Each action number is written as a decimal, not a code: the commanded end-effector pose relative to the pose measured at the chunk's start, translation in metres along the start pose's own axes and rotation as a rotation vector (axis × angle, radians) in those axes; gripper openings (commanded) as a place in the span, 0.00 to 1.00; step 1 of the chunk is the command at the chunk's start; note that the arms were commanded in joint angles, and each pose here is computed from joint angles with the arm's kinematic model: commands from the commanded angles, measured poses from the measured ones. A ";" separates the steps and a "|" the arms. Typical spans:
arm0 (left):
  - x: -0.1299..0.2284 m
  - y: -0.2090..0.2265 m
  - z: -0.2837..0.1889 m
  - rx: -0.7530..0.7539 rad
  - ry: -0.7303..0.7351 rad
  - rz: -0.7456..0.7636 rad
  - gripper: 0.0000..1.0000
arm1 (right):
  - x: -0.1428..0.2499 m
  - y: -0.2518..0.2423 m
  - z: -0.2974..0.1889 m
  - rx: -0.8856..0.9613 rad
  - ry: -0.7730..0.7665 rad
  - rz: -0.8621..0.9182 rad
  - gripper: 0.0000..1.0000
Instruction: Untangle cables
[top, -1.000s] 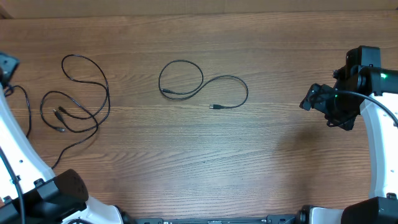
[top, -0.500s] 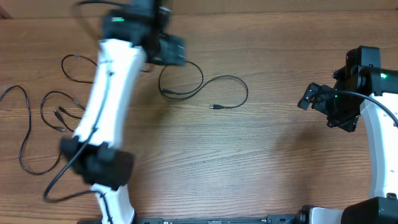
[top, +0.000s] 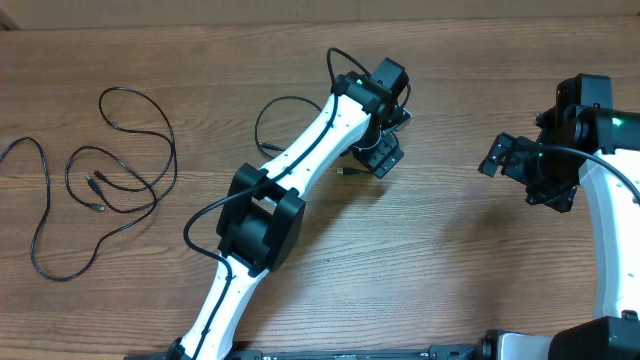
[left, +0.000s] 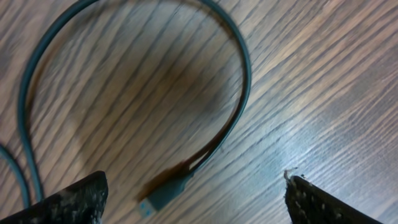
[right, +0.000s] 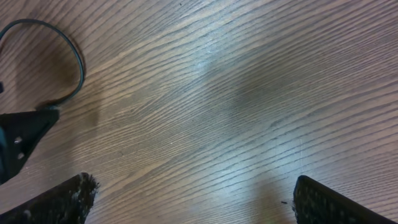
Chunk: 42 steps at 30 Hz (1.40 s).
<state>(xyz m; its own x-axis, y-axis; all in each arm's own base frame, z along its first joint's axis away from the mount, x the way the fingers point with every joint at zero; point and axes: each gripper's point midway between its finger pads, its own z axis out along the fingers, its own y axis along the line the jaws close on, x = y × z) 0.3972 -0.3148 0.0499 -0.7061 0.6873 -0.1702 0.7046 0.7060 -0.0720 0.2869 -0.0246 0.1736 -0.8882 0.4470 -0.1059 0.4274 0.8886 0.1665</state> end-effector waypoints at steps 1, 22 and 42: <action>0.003 -0.006 0.018 0.016 0.028 0.043 0.89 | 0.000 0.000 0.000 -0.006 -0.001 0.000 1.00; 0.059 -0.017 0.037 0.042 0.282 -0.165 0.48 | 0.001 0.000 0.000 -0.006 0.002 0.001 1.00; 0.087 0.020 0.054 -0.232 0.350 -0.203 0.08 | 0.000 0.001 0.000 -0.007 -0.002 0.000 1.00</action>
<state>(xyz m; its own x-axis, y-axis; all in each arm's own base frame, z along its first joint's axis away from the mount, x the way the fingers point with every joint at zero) 0.3514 -0.2735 0.0012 -0.8162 0.5667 0.1125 0.5725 0.8196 0.0245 0.2870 -0.0247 0.1738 -0.8881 0.4470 -0.1067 0.4273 0.8887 0.1664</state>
